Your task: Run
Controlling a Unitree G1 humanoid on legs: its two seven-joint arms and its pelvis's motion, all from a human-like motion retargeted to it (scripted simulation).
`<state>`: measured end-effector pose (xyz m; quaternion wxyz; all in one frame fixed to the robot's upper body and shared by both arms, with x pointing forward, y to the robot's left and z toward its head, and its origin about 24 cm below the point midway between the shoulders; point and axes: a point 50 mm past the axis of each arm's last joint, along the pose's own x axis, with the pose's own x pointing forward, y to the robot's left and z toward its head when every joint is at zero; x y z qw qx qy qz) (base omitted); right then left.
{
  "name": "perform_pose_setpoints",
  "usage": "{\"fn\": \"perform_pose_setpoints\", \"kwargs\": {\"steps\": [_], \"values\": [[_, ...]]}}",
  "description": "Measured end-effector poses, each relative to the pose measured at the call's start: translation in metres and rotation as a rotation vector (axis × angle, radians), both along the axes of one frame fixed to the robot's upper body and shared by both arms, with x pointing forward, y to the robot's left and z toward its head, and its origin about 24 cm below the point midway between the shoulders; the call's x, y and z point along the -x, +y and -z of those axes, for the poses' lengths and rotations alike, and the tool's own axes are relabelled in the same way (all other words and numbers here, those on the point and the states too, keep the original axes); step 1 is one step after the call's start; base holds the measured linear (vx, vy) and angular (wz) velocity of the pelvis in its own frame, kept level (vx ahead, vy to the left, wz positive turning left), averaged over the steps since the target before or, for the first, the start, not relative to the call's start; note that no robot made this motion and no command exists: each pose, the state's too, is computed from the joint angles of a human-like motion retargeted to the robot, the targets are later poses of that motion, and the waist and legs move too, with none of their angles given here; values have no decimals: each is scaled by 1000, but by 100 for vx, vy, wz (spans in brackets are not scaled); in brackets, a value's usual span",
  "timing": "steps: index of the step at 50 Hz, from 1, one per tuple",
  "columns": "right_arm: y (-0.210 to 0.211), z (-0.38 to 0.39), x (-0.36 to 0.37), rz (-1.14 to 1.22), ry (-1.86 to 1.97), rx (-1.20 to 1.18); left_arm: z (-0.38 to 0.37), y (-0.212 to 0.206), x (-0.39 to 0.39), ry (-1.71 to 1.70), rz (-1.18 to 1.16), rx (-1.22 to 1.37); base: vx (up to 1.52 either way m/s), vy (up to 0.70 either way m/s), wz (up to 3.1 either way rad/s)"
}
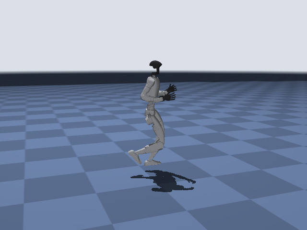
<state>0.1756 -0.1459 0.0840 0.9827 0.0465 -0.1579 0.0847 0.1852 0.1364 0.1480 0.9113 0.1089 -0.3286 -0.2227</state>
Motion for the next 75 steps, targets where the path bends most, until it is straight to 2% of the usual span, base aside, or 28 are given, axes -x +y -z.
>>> {"fn": "perform_pose_setpoints", "kwargs": {"steps": [5, 13, 22, 25, 30, 37, 43, 50, 55, 60, 67, 75], "values": [[11, -15, -1, -84, -91, 50, 14, 2, 1, 71, -21, 26, -84, 1, 62], [28, -75, -27, -81, -437, 75, 50, 9, -4, 162, -111, -124, -82, 1, 38], [14, -59, -19, -12, -351, 58, 129, 21, 28, 554, -158, -231, -68, 3, -62], [4, -60, -21, 38, -351, 48, 121, 21, 23, 517, -161, -224, -78, 2, -45], [-8, -25, -25, 166, -176, 68, 67, 12, -17, 211, -160, -166, -90, -1, 6], [11, 6, -12, -70, 28, -76, 45, 8, -11, 203, -37, -54, -92, -4, 13], [6, -31, -13, -127, -144, -75, 57, 12, 3, 326, 37, -76, -98, -1, 15], [11, -86, -39, -30, -449, -85, 63, 30, -9, 284, -127, -99, -104, 2, -62], [22, -42, -40, -100, -215, -136, 88, 23, -1, 432, -60, -58, -88, 1, -54], [6, 1, -24, -41, -11, -129, 119, 29, 12, 628, -93, 10, -82, 5, -96], [-14, 21, -23, 47, 78, -32, 110, 43, -6, 558, -204, -6, -79, 4, -21], [-10, 25, -18, -83, 91, 62, 108, 50, 3, 574, -142, -32, -56, -1, 0]]}}
